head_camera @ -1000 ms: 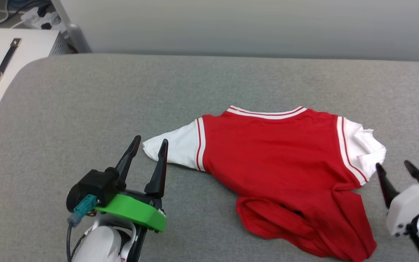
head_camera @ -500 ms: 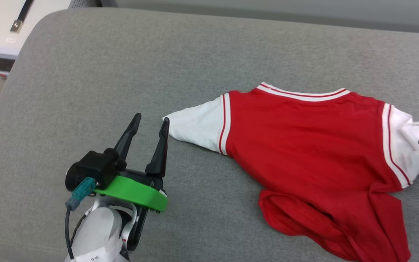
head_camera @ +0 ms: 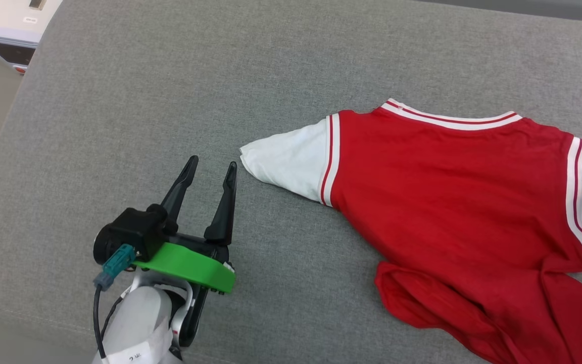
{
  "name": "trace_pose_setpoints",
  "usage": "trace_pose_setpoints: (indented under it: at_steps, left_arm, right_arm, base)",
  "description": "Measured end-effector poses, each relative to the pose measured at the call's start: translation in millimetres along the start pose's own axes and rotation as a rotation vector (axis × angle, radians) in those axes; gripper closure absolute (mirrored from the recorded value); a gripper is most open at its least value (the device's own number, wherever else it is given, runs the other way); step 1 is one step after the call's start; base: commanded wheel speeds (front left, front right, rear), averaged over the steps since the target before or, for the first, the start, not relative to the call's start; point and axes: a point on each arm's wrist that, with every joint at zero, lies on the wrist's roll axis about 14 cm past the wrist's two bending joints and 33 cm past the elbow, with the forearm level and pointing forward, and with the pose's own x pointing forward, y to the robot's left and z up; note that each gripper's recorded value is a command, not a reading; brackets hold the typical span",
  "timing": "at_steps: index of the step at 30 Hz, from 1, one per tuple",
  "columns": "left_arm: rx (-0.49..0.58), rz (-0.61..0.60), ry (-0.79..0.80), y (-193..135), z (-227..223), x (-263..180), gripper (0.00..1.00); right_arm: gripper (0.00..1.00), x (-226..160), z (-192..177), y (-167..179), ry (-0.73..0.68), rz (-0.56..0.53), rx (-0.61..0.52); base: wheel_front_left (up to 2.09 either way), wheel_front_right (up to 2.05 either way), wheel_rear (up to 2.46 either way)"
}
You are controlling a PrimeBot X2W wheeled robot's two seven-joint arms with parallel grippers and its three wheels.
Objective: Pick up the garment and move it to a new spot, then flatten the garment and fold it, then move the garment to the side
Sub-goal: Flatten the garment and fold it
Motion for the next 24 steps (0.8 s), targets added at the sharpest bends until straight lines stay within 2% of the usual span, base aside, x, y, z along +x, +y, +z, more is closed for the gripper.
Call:
trace_pose_setpoints:
  at_steps: [6, 15, 20, 22, 23, 24]
  left_arm:
    - [0.007, -0.010, -0.002, -0.6, 1.8, 0.4, 0.00]
    - [0.004, -0.060, -0.041, -15.8, 14.8, 4.1, 0.00]
    - [-0.002, -0.093, -0.056, -27.2, 19.4, 7.6, 0.00]
    - [-0.003, -0.103, -0.058, -30.2, 19.6, 8.7, 0.00]
    - [-0.004, -0.107, -0.058, -31.5, 19.5, 9.3, 0.00]
    - [-0.004, -0.109, -0.057, -32.2, 19.4, 9.7, 0.00]
  right_arm:
    - [1.00, -8.1, 7.1, 0.5, -0.087, 0.011, 0.067]
    - [1.00, -43.9, 3.1, -36.1, -0.222, -0.072, 0.196]
    - [1.00, -56.7, -26.8, -58.4, -0.212, -0.138, 0.278]
    - [0.30, -58.0, -42.8, -65.3, -0.193, -0.168, 0.302]
    - [0.00, -59.0, -49.9, -70.0, -0.189, -0.188, 0.316]
    - [0.00, -60.3, -55.1, -75.7, -0.191, -0.211, 0.332]
  base:
    - [0.00, 0.00, 0.00]
    - [0.00, 0.00, 0.00]
    - [0.00, 0.00, 0.00]
    - [0.00, 0.00, 0.00]
    - [0.00, 0.00, 0.00]
    - [0.00, 0.00, 0.00]
